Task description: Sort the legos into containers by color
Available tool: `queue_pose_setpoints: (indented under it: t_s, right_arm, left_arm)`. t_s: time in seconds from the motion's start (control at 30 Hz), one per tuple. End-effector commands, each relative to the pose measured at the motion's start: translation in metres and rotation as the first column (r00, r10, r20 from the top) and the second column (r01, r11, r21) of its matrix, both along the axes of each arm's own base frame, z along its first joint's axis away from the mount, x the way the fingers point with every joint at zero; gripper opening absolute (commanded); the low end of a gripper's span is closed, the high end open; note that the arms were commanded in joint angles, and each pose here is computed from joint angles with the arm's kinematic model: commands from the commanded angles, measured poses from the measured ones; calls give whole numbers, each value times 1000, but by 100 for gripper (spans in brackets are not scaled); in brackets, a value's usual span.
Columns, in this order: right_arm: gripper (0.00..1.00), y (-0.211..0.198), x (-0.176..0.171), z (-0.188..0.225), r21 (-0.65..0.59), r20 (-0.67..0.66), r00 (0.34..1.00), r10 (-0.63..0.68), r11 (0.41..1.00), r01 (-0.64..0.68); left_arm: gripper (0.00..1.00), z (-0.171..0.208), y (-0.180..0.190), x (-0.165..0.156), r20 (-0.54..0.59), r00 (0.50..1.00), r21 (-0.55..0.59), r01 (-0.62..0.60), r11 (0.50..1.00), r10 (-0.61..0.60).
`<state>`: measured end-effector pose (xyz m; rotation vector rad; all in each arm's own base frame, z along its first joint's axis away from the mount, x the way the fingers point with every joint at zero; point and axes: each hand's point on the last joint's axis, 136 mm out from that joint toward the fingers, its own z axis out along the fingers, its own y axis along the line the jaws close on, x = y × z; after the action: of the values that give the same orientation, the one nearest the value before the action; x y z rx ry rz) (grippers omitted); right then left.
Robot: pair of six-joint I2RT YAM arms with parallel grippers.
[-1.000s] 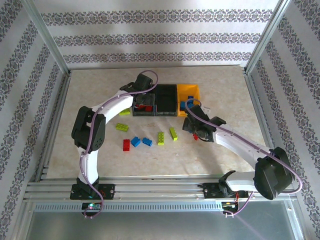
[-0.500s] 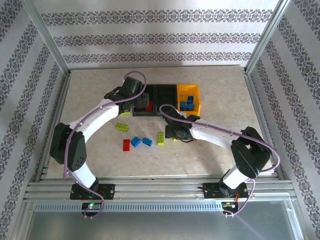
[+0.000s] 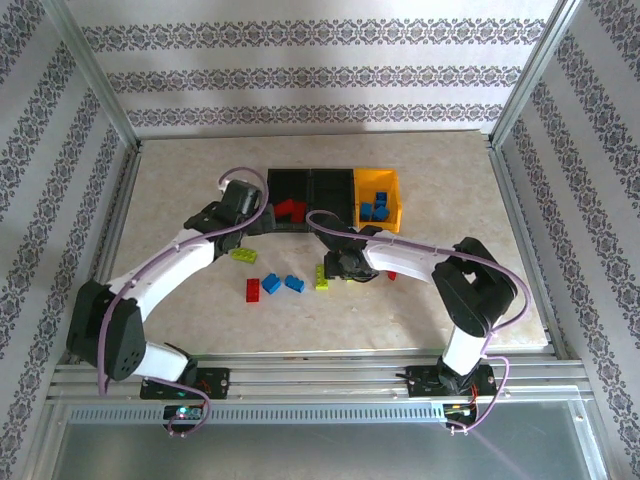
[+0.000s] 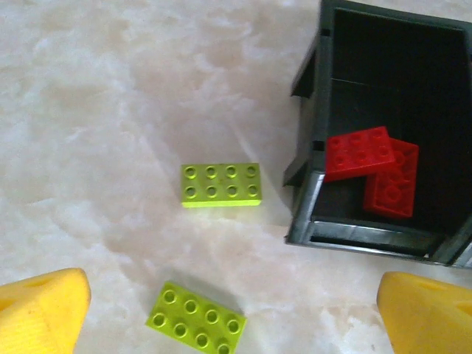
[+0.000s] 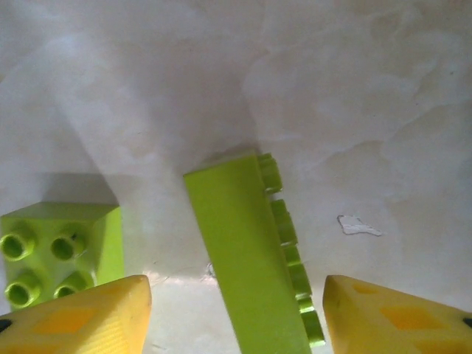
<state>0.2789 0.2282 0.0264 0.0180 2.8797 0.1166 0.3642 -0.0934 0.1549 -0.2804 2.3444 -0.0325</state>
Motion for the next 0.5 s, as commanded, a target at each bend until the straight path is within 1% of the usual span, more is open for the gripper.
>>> queue_pose_setpoints:
  t_s: [0.0,0.17,0.3,0.37,0.47]
  right_arm:
    - [55,0,7,-1,-3,-6,1000,8,1000,-8]
    - [48,1,11,-5,-6,-12,1000,16,1000,-16]
    - [36,4,14,-6,-5,-13,1000,22,1000,-22]
    - [31,5,14,-5,-4,-13,1000,22,1000,-22]
    - [26,5,17,-3,-3,-4,1000,21,1000,-21]
  left_arm:
    - [100,0,16,-3,28,996,-46,-82,996,84]
    - [100,-12,28,-13,28,988,-137,-148,979,153]
    - [100,-16,37,-17,42,980,-204,-184,962,196]
    - [100,-15,41,-18,52,978,-220,-188,957,204]
    - [100,-15,46,-20,57,974,-229,-199,953,217]
